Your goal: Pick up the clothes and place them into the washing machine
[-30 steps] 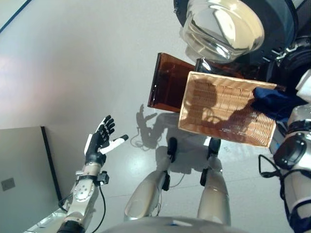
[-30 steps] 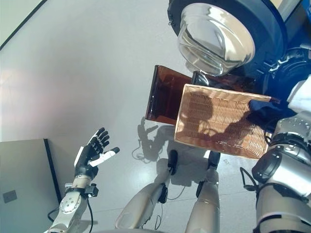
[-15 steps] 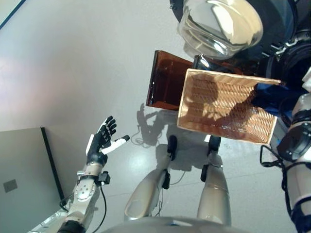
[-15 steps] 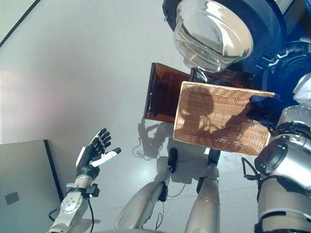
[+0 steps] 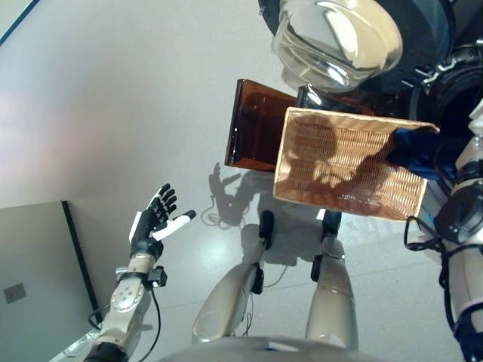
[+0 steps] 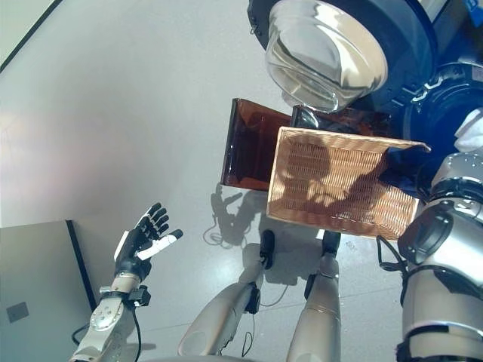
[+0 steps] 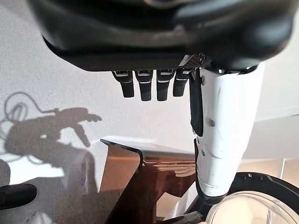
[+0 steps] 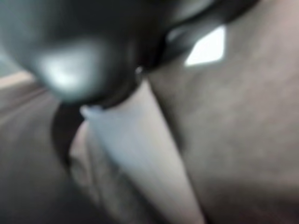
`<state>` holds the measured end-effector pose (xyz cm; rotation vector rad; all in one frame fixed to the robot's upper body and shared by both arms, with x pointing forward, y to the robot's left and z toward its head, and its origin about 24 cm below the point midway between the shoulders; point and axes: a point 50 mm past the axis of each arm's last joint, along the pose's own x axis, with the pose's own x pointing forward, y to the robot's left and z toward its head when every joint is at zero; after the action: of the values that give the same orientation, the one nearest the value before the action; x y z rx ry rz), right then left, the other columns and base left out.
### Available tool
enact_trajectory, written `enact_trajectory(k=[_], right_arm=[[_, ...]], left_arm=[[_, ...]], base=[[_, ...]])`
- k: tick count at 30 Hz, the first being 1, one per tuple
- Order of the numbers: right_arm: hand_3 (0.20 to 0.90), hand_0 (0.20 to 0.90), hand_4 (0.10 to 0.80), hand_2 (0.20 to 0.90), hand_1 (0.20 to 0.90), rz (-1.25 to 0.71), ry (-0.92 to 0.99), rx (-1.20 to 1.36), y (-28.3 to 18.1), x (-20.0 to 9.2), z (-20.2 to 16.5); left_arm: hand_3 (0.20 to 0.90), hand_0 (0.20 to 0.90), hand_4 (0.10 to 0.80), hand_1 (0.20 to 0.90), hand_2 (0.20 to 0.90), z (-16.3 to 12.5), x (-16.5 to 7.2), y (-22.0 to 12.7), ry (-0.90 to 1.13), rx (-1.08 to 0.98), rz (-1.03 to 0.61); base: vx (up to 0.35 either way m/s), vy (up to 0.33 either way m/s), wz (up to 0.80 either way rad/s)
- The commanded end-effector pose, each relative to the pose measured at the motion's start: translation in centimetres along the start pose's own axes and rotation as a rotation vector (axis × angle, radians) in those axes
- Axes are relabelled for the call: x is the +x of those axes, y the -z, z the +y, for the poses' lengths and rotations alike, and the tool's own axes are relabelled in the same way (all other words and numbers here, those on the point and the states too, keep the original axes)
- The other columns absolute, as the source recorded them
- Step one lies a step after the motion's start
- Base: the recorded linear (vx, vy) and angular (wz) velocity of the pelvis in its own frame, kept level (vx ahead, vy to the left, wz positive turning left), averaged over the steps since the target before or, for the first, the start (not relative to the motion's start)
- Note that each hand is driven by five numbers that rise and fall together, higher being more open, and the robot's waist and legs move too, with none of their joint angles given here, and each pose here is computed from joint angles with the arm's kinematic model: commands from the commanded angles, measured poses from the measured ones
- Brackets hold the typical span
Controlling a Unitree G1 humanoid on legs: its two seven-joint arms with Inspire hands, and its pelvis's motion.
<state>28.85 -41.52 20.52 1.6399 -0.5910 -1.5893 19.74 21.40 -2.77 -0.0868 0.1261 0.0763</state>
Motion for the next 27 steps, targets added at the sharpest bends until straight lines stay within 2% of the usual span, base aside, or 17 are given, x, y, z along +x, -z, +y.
enact_trajectory(k=[1,5,13,18,20,22,23,24,25,27], right_arm=[[0.900,0.900,0.800,0.900,0.900,-0.355,-0.309,0.079,-7.3,0.0,4.6],[0.900,0.900,0.800,0.900,0.900,-0.381,-0.429,-0.132,-6.3,-0.2,5.1],[0.900,0.900,0.800,0.900,0.900,-0.353,-0.557,-0.177,-4.7,-0.8,4.5],[0.900,0.900,0.800,0.900,0.900,-0.431,-0.675,-0.380,-4.1,-1.2,4.7],[0.900,0.900,0.800,0.900,0.900,-0.521,-0.764,-0.613,-3.8,-0.8,4.3],[0.900,0.900,0.800,0.900,0.900,-0.522,-0.764,-0.614,-3.8,-0.7,4.3],[0.900,0.900,0.800,0.900,0.900,-0.635,-0.831,-0.877,-3.5,0.1,3.4],[0.900,0.900,0.800,0.900,0.900,-0.637,-0.830,-0.878,-3.4,0.1,3.4],[0.900,0.900,0.800,0.900,0.900,-0.701,-0.880,-1.050,-3.0,0.6,2.4],[0.900,0.900,0.800,0.900,0.900,-0.726,-0.889,-1.112,-2.9,0.9,2.0]], left_arm=[[0.900,0.900,0.800,0.900,0.900,1.1,-1.5,-0.2,-0.051,-0.023,-0.035],[0.900,0.900,0.800,0.900,0.900,1.3,-1.5,-0.1,-0.067,-0.010,-0.041],[0.900,0.900,0.800,0.900,0.900,1.6,-1.5,0.0,-0.094,-0.024,-0.051],[0.900,0.900,0.800,0.900,0.900,1.9,-1.2,-0.4,-0.096,-0.011,-0.084],[0.900,0.900,0.800,0.900,0.900,2.0,-1.0,-0.8,-0.096,0.007,-0.112],[0.900,0.900,0.800,0.900,0.900,2.0,-1.0,-0.8,-0.095,0.008,-0.112],[0.900,0.900,0.800,0.900,0.900,2.1,-1.0,-1.3,-0.085,0.031,-0.138],[0.900,0.900,0.800,0.900,0.900,2.1,-1.0,-1.3,-0.085,0.032,-0.139],[0.900,0.900,0.800,0.900,0.900,2.1,-0.9,-1.5,-0.081,0.042,-0.150],[0.900,0.900,0.800,0.900,0.900,2.1,-0.9,-1.6,-0.077,0.052,-0.158]], base=[[-0.003,0.006,-0.03],[0.003,0.018,-0.08],[0.001,0.002,-0.01],[0.000,0.000,0.00],[0.000,0.000,0.00],[-0.001,-0.001,0.02],[-0.016,-0.001,0.05],[-0.004,-0.005,0.07],[-0.022,0.000,0.04],[0.006,-0.003,0.04]])
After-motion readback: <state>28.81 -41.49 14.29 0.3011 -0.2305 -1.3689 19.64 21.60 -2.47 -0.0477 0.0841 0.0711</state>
